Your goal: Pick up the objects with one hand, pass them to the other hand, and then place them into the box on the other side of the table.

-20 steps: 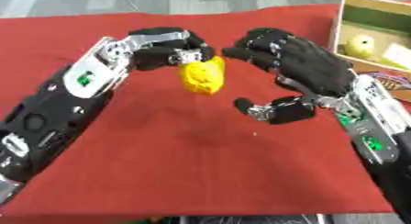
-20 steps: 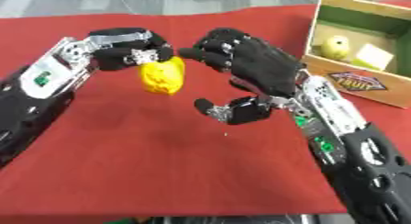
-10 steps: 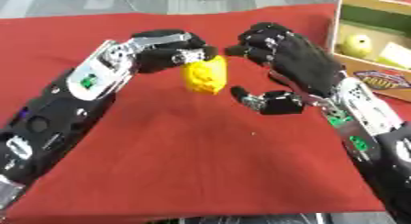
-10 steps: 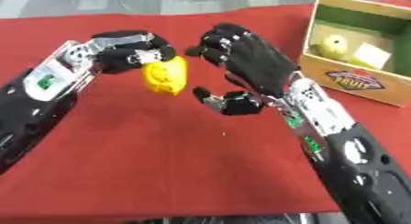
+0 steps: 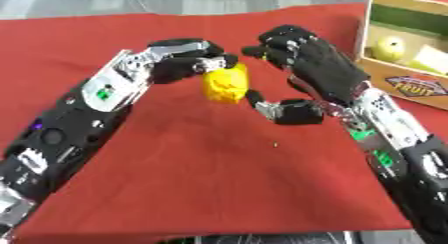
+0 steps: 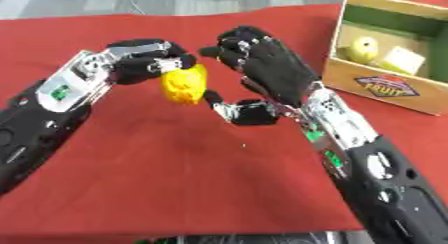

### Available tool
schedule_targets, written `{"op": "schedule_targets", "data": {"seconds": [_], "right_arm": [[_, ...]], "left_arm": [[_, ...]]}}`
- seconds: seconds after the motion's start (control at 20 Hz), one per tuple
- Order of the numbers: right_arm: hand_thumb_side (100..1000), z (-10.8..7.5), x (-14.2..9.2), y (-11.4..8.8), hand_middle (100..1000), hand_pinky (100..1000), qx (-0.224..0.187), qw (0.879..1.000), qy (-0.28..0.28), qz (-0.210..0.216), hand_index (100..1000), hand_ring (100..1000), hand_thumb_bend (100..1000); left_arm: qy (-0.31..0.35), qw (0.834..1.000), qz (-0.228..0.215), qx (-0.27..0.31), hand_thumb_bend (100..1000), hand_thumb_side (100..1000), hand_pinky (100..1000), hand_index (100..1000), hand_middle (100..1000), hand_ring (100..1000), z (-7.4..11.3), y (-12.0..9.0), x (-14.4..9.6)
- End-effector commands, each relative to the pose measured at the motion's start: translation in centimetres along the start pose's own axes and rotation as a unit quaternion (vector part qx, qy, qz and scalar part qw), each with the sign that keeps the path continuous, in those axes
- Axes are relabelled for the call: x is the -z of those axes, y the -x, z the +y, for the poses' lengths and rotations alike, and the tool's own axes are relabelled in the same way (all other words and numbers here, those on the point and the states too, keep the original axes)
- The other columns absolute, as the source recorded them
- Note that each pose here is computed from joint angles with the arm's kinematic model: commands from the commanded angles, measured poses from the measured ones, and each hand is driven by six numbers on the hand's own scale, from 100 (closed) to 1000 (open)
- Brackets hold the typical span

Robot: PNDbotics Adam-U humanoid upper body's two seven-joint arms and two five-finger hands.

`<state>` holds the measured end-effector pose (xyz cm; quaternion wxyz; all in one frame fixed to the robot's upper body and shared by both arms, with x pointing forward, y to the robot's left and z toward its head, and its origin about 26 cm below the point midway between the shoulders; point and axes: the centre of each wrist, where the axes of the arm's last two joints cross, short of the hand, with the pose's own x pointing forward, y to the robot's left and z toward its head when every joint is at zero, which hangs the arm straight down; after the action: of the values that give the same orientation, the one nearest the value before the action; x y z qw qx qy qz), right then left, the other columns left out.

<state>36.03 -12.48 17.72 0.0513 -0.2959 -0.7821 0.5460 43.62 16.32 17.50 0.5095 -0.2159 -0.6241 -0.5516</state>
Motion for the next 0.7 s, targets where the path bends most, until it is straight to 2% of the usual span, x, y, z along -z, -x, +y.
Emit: {"op": "schedule_targets", "data": {"seconds": [0.05, 0.3, 0.45, 0.7], "right_arm": [[513, -1.0, 0.6, -0.3, 628, 849, 0.001, 1.000, 0.012, -0.012, 836, 810, 204], [511, -1.2, 0.8, -0.7, 627, 851, 0.006, 1.000, 0.010, -0.026, 810, 811, 205], [476, -1.3, 0.9, -0.8, 615, 849, 0.009, 0.999, 0.013, -0.029, 760, 807, 208], [476, -1.3, 0.9, -0.8, 615, 849, 0.009, 0.999, 0.018, -0.026, 760, 807, 208]], "left_arm": [[-0.009, 1.000, -0.009, 0.012, 100, 618, 664, 489, 330, 382, 0.8, -1.1, 0.1], [-0.006, 1.000, -0.018, 0.011, 100, 617, 665, 489, 330, 382, 0.7, -1.4, 0.8], [-0.008, 1.000, -0.022, 0.008, 100, 618, 665, 489, 329, 382, 0.6, -1.5, 1.1], [-0.009, 1.000, -0.024, 0.005, 100, 618, 665, 489, 329, 382, 0.6, -1.5, 1.2]]}}
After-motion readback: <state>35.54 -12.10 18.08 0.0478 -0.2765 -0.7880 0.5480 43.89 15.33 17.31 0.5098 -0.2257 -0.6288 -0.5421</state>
